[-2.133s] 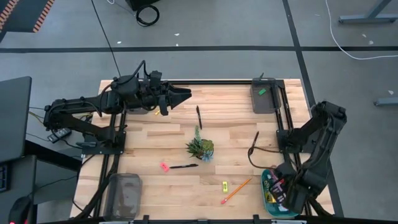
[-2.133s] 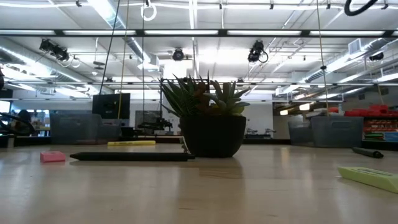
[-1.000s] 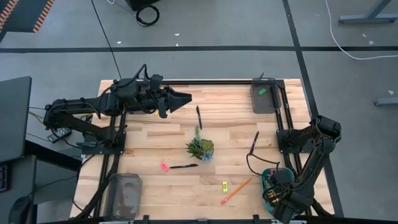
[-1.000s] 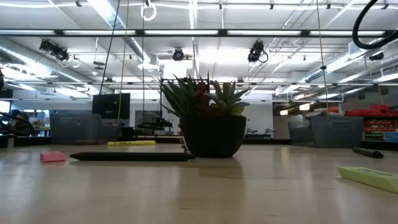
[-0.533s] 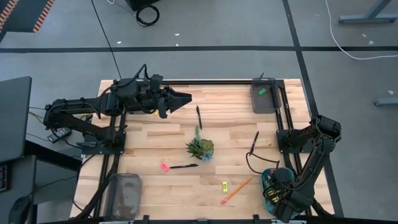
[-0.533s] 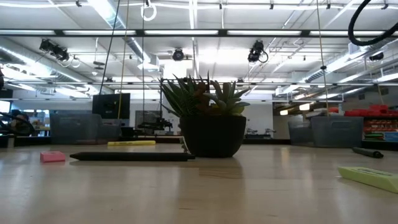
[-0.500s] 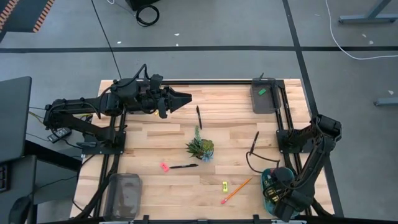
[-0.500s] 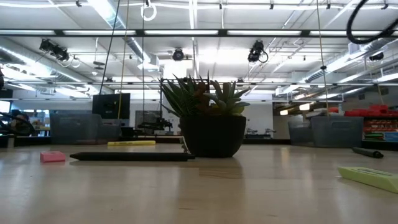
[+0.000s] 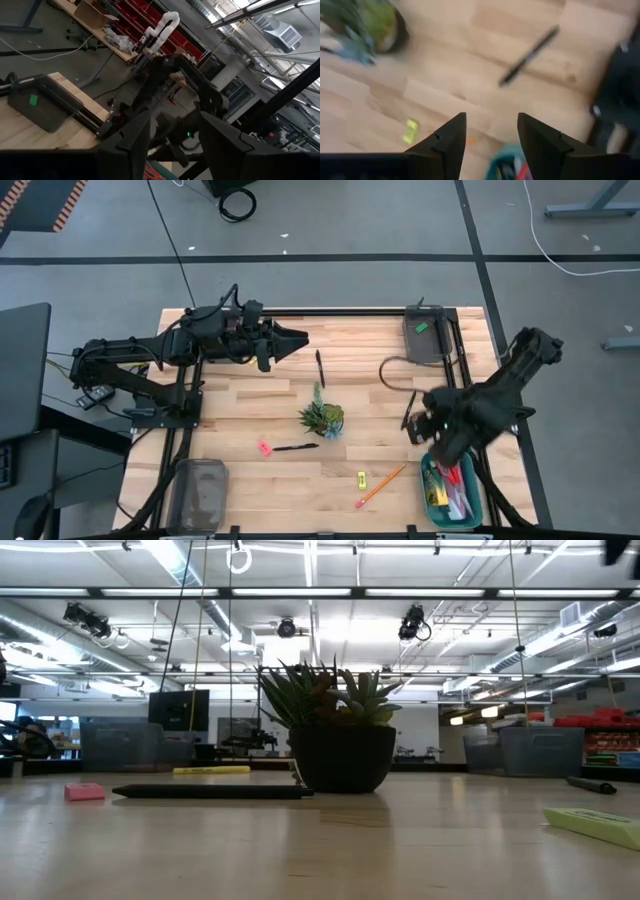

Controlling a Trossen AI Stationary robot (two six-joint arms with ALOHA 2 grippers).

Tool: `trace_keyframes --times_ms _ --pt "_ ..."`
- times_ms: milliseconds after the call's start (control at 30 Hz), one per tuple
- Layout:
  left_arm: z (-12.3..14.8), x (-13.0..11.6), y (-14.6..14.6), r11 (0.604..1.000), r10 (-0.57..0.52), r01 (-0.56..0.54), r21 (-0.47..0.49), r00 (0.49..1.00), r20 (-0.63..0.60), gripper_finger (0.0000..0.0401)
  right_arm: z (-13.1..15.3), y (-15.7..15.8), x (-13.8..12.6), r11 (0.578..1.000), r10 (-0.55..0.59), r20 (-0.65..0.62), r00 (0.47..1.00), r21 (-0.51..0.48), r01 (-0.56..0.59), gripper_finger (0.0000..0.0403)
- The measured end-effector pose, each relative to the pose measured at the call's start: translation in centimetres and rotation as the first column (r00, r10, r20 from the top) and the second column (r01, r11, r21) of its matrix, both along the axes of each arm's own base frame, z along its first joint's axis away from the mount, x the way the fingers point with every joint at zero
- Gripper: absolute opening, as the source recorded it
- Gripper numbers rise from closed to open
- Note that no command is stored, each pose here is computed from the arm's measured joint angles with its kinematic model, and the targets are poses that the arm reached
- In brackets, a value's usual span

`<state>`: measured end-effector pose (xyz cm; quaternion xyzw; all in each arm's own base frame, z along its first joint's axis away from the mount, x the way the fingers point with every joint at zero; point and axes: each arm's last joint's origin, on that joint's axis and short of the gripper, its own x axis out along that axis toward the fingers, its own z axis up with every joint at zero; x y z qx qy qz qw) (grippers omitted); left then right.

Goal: Sort crayons/erasers/pens/pencils in bins
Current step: Put the red scissors into the green bin

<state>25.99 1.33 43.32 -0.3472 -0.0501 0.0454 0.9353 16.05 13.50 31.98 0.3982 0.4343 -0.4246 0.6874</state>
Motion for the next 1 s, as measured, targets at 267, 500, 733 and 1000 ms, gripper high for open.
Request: trace_keyframes --times_ms 267,500,733,1000 --pt "-0.1 0.0 0.0 1.0 -0.001 0.001 -0.001 1.0 -0.011 0.0172 -0.1 -2.5 0.8 0.994 0.089 -0.205 0.975 0.076 -0.074 0.0183" --pt "-0.1 0.0 -0.3 0.999 -0.035 0.035 -0.004 0.999 -0.012 0.0172 -4.2 1.0 0.5 0.912 0.327 -0.344 0.88 0.357 -0.199 0.0183" --pt "-0.3 0.0 -1.0 0.998 -0.066 0.066 -0.004 0.997 -0.034 0.0172 -4.8 5.0 -1.0 0.864 0.267 -0.26 0.928 0.491 -0.111 0.0183" --pt "-0.7 0.0 -0.8 0.998 -0.059 0.059 0.004 0.996 -0.07 0.0172 -4.8 7.9 -2.5 0.861 0.147 -0.171 0.974 0.507 -0.041 0.0183"
